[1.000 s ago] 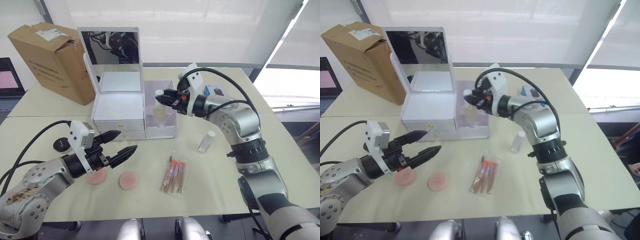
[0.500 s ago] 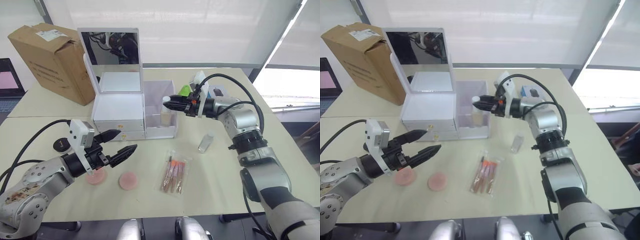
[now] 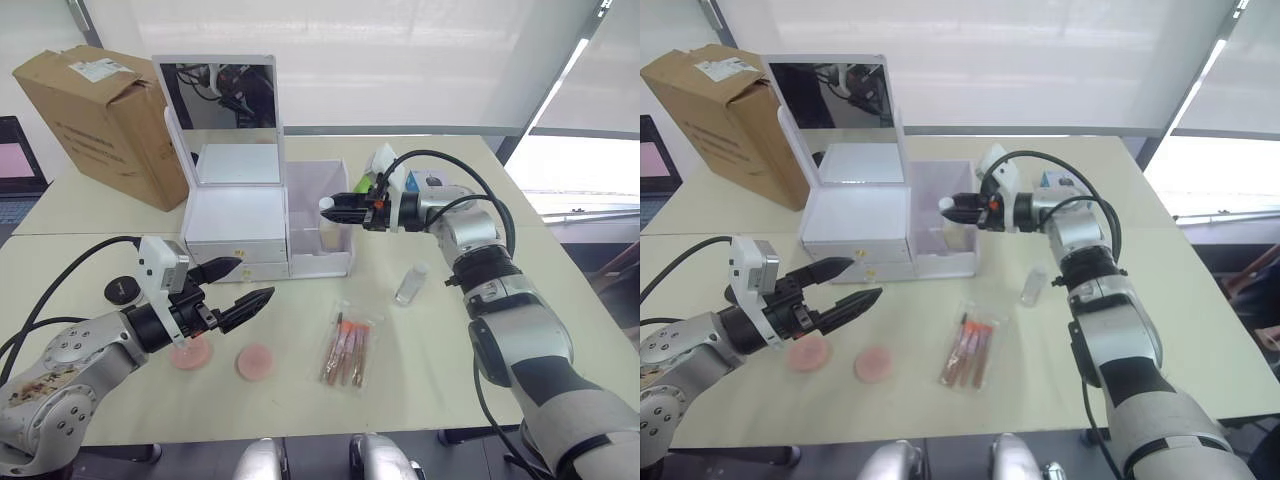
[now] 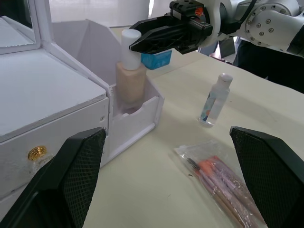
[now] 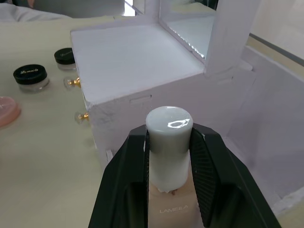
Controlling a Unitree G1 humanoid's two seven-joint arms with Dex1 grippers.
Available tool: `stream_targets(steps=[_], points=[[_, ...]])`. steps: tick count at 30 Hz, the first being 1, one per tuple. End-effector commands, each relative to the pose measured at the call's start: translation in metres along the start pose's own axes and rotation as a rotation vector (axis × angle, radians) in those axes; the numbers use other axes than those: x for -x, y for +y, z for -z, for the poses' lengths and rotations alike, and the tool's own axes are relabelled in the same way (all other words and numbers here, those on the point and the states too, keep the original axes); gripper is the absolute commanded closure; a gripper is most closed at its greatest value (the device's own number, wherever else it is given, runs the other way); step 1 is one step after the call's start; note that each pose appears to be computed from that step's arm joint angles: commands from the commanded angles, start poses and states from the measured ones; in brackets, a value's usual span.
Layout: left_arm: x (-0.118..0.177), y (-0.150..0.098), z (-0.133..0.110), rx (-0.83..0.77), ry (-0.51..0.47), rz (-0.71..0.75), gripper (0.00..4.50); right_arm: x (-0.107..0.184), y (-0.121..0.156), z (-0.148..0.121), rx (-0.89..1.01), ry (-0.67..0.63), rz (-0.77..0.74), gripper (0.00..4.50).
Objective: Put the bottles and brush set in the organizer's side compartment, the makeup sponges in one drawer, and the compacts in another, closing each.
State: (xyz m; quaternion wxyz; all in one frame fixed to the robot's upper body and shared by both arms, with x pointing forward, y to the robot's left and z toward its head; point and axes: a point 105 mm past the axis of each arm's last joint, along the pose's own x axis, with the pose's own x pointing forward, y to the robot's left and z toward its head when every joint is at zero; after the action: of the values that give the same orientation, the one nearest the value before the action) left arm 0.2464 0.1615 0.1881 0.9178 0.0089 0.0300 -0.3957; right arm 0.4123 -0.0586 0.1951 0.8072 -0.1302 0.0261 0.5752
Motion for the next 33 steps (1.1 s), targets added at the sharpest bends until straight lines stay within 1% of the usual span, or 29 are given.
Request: stream_targets(steps=[1,8,11,13,15,17,19,21,22,26,28,30,33], points=[[0.002,-0.005,-0.011,-0.035,-0.032,0.014,0.0,0.003,-0.002,-0.004,0.036,-0.025,0.0,3.59],[0.003,-0.004,-0.012,-0.037,-0.029,0.012,0.0,0.006,-0.005,0.016,0.004,0.003,0.031,3.59],[0.003,-0.003,-0.012,-0.038,-0.028,0.014,0.0,0.007,-0.006,0.019,-0.006,0.007,0.035,3.59],[0.003,-0.003,-0.012,-0.038,-0.027,0.015,0.0,0.008,-0.006,0.014,-0.011,-0.008,0.028,2.84],[0.003,-0.003,-0.012,-0.037,-0.028,0.016,0.0,0.009,-0.007,0.008,-0.009,-0.028,0.018,2.23],[0.002,-0.004,-0.012,-0.036,-0.029,0.017,0.0,0.011,-0.007,-0.002,-0.006,-0.062,0.008,1.51],[0.002,-0.004,-0.011,-0.034,-0.029,0.018,0.0,0.015,-0.007,-0.023,0.01,-0.121,-0.019,0.83],[0.003,-0.003,-0.011,-0.032,-0.029,0.017,0.0,0.021,-0.006,-0.039,0.042,-0.153,-0.04,0.15],[0.003,-0.003,-0.011,-0.032,-0.028,0.015,0.0,0.026,-0.006,-0.05,0.054,-0.175,-0.047,0.03],[0.015,0.009,-0.005,-0.031,0.002,-0.032,0.0,0.057,-0.001,-0.095,0.095,-0.274,-0.047,0.03],[0.032,0.026,0.001,-0.032,0.039,-0.097,0.0,0.077,0.003,-0.102,0.105,-0.284,-0.006,0.03],[0.059,0.052,0.008,-0.041,0.092,-0.204,0.0,0.103,0.004,-0.094,0.092,-0.263,0.088,0.03],[0.108,0.089,0.015,-0.061,0.17,-0.372,0.0,0.145,0.008,-0.062,0.027,-0.191,0.276,0.03]])
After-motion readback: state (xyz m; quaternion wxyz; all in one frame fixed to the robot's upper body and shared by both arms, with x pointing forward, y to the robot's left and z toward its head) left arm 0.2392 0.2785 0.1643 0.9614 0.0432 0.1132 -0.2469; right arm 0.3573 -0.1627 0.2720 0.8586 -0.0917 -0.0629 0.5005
